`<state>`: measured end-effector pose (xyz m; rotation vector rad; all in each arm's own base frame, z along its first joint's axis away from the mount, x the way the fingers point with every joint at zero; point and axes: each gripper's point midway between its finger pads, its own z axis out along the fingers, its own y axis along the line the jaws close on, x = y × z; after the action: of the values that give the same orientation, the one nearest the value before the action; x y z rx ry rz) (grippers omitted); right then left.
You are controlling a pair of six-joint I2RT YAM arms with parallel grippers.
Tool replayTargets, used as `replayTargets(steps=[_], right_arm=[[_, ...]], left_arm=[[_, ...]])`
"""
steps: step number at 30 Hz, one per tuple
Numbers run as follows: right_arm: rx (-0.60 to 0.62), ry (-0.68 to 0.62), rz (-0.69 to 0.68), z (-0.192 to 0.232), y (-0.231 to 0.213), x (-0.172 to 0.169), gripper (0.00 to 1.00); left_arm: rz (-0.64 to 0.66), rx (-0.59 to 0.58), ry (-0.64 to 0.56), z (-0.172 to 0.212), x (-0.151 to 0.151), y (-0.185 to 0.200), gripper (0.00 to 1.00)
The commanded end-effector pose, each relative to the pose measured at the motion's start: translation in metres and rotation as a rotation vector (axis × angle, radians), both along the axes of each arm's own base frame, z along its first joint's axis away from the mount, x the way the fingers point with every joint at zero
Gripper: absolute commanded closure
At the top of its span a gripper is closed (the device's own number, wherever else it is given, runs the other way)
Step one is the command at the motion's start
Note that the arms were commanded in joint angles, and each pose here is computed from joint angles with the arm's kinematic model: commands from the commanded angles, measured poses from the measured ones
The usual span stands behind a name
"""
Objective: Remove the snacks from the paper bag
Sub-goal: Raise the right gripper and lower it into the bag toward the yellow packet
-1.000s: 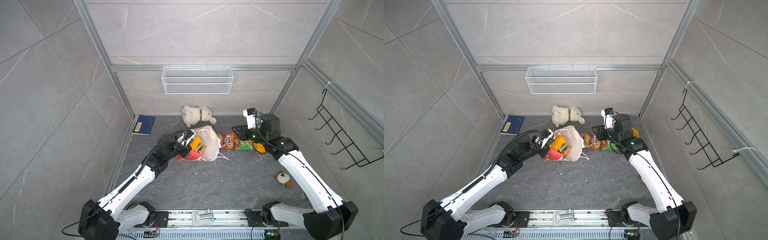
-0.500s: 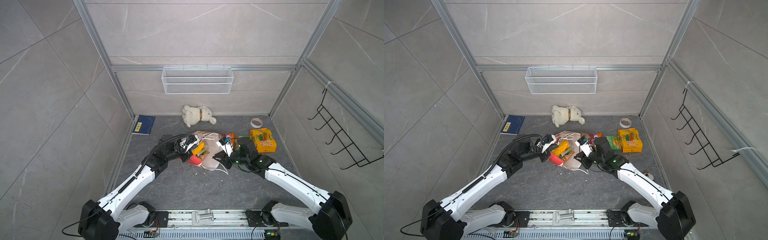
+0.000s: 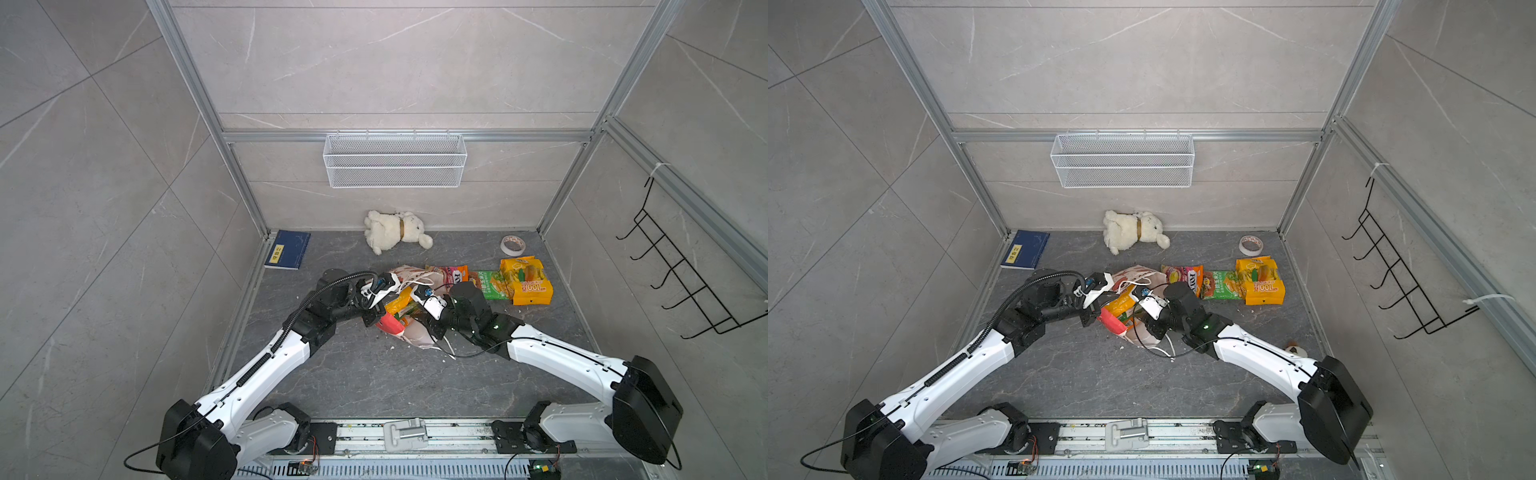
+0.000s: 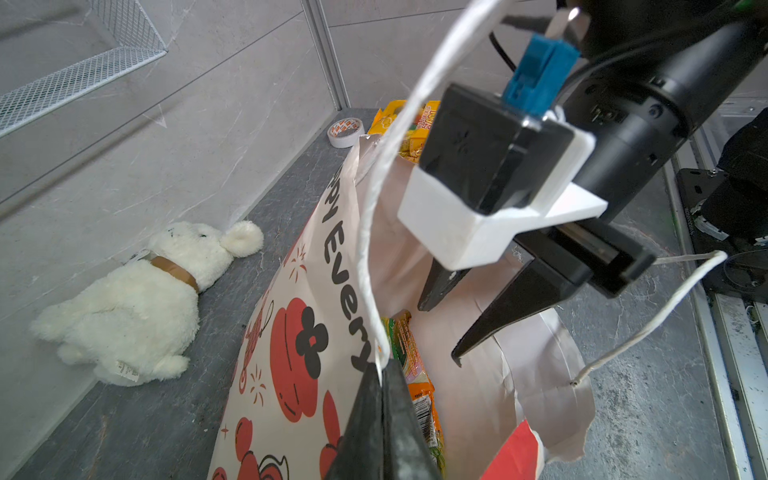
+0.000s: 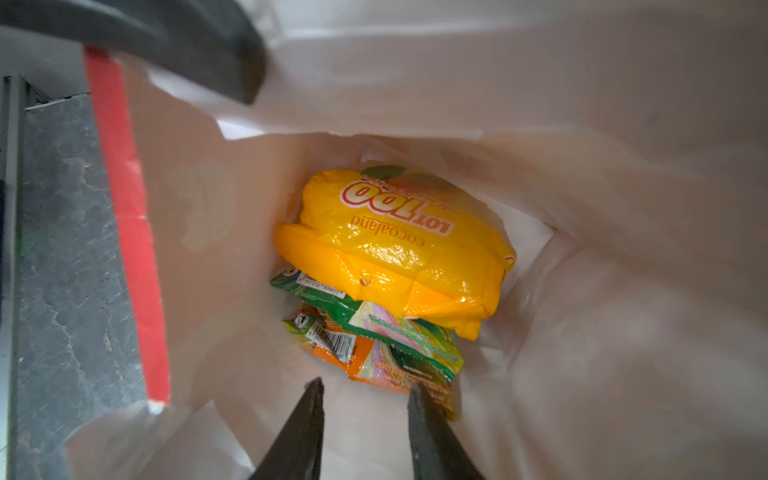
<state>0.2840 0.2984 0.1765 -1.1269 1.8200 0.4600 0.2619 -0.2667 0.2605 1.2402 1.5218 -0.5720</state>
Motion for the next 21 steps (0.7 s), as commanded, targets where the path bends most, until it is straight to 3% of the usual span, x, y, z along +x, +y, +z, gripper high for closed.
replayTargets(steps=[1,11,21], right_arm=[[-0.039,-0.111,-0.02,0.0,0.002,0.018,0.57],[-0.142,-0.269,-0.013,-0.012,0.005,0.04,0.38],[-0.183,-0.299,0.005,-0.021,0.015,0.054,0.28]], left_arm=[[-0.061,-0.061,-0.091,0.029,-0.009,-0.005,1.0],[-0.065,-0.075,-0.092,0.031,-0.009,-0.007,1.0],[-0.08,-0.087,-0.087,0.032,-0.007,-0.011,1.0]])
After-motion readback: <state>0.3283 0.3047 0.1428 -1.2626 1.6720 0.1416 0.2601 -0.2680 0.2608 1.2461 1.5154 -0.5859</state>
